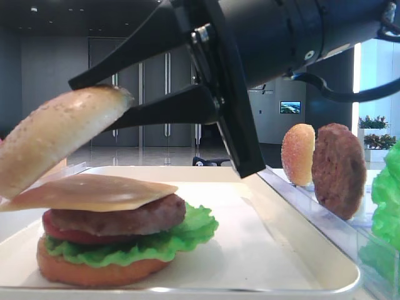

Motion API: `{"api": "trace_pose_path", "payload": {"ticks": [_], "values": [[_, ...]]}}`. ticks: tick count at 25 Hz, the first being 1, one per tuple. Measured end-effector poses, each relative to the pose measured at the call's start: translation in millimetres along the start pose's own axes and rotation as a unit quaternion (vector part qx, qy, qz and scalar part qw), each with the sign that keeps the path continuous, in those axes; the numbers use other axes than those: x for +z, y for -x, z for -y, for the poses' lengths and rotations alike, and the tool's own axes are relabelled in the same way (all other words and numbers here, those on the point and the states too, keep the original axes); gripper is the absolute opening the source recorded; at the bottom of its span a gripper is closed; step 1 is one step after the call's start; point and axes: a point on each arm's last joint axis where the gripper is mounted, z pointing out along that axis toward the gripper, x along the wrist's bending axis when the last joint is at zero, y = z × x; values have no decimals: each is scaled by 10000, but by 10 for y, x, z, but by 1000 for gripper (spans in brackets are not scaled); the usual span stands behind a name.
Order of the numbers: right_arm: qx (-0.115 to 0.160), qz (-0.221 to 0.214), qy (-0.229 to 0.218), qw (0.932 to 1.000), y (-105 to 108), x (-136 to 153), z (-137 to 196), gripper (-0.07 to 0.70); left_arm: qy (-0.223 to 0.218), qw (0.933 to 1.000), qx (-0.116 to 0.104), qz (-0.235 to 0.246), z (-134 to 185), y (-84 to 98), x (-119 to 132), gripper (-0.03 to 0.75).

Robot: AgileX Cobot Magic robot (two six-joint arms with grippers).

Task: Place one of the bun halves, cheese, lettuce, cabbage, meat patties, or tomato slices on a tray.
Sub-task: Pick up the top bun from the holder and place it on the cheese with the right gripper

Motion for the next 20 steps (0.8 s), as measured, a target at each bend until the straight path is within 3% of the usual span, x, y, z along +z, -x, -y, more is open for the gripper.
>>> {"api": "trace_pose_path", "payload": {"ticks": [12,20], "values": [[-22,0,0,10000,0,0,0,225,0,10000,0,0,0,0,0,0],[-49,14,6,10000,3,0,-1,348,0,10000,0,0,0,0,0,0]]}}
